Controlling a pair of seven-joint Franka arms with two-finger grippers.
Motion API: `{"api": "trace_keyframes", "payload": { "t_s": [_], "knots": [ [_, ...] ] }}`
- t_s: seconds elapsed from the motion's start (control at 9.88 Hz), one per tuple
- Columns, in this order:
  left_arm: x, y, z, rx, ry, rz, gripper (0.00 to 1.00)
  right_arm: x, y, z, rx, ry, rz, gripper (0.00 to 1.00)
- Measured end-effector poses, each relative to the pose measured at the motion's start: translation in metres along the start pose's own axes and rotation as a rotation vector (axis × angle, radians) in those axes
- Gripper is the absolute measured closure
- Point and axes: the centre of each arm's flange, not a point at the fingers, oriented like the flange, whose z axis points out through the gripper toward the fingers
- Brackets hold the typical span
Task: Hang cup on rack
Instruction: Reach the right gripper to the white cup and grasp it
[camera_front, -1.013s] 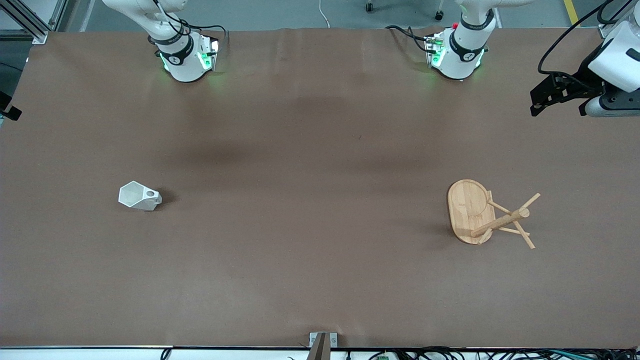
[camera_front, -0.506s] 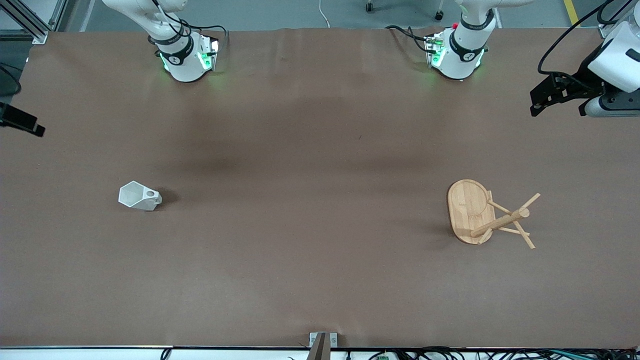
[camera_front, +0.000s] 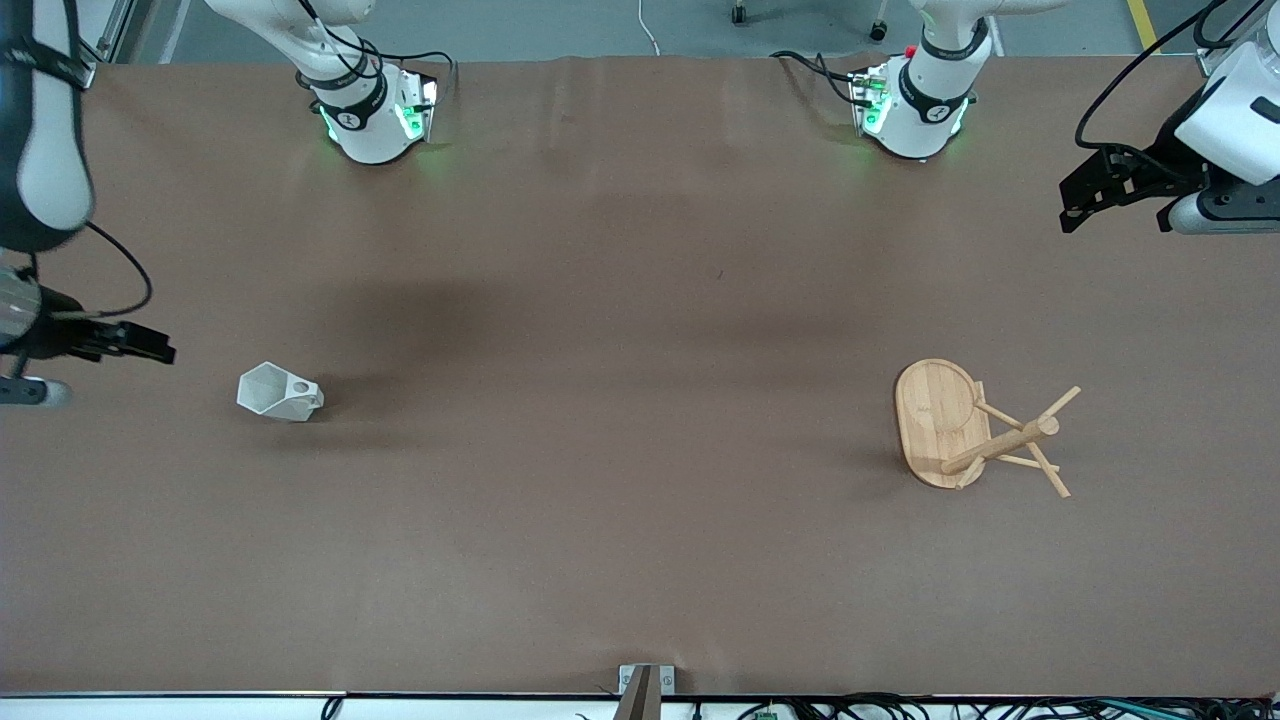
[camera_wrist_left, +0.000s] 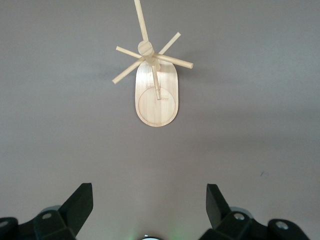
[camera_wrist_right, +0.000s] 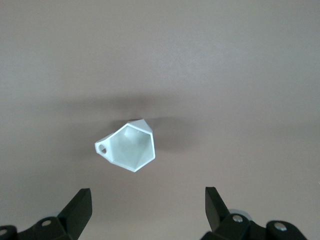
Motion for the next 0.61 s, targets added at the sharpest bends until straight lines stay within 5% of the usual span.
{"api": "trace_keyframes", "payload": {
  "t_s": [0.3, 0.61],
  "knots": [
    [0.0, 0.0, 0.0, 0.0, 0.0, 0.0, 0.0, 0.004, 0.004, 0.106, -0.016, 0.039, -0.059, 0.0],
    [0.0, 0.0, 0.0, 0.0, -0.001, 0.0, 0.0, -0.003, 0.003, 0.154, -0.023, 0.052, -0.071, 0.0]
  ]
}}
